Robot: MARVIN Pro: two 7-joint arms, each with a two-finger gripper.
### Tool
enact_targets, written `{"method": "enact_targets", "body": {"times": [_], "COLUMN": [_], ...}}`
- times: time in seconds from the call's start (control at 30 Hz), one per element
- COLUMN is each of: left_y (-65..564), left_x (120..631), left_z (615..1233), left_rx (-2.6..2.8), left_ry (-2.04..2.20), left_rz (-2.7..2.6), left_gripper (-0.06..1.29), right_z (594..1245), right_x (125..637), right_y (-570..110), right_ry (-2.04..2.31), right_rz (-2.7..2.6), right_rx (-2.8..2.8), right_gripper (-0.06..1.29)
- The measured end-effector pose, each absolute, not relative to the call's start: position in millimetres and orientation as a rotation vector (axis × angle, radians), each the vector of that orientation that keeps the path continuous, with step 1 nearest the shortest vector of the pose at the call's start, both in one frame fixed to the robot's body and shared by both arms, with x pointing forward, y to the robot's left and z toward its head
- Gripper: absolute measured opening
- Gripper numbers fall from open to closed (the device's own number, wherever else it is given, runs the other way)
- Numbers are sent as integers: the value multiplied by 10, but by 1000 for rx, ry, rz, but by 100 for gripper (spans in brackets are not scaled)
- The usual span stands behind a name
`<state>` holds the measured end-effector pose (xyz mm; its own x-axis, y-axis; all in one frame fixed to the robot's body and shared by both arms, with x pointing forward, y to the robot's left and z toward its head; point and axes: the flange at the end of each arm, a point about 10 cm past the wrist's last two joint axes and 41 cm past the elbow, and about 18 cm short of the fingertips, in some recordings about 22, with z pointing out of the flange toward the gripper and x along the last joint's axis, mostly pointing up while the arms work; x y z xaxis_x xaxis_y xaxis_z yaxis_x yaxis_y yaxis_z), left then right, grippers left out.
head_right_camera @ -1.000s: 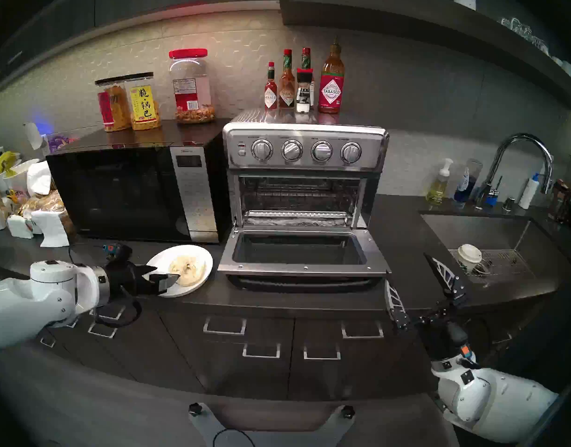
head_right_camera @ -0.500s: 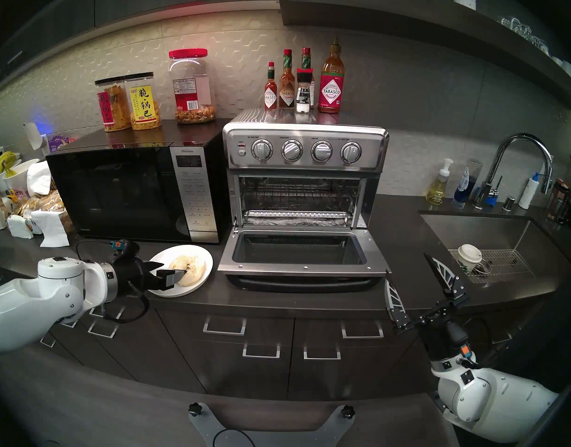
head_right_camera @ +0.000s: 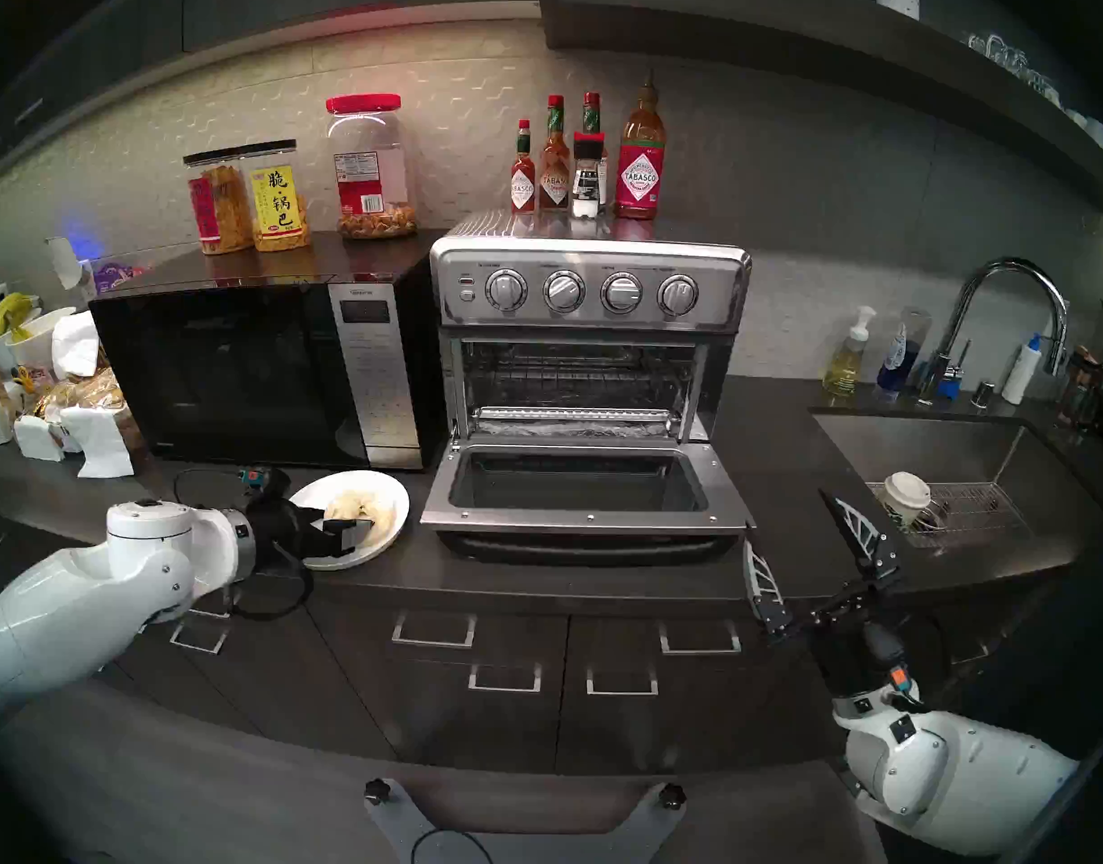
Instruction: Open the oven and place the bagel inside on the rack
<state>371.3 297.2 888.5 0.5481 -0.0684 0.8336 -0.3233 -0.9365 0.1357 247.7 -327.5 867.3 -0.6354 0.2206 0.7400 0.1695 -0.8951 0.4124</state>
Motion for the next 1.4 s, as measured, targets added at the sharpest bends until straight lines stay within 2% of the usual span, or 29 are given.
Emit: {"method": "enact_targets", "body": {"times": [1.4], "left_y": [2964], "left_x": [3747], "left_z": [8879], "left_rx": [2511], "left_ry": [-315], "left_rz": [1343], "left_gripper": [125], "right_z": [8673], "right_x": [2477], "right_y": [-3275], "right_ry": [711], "right_rz": [2723], "right_rx": [1328], "right_gripper": [122]}}
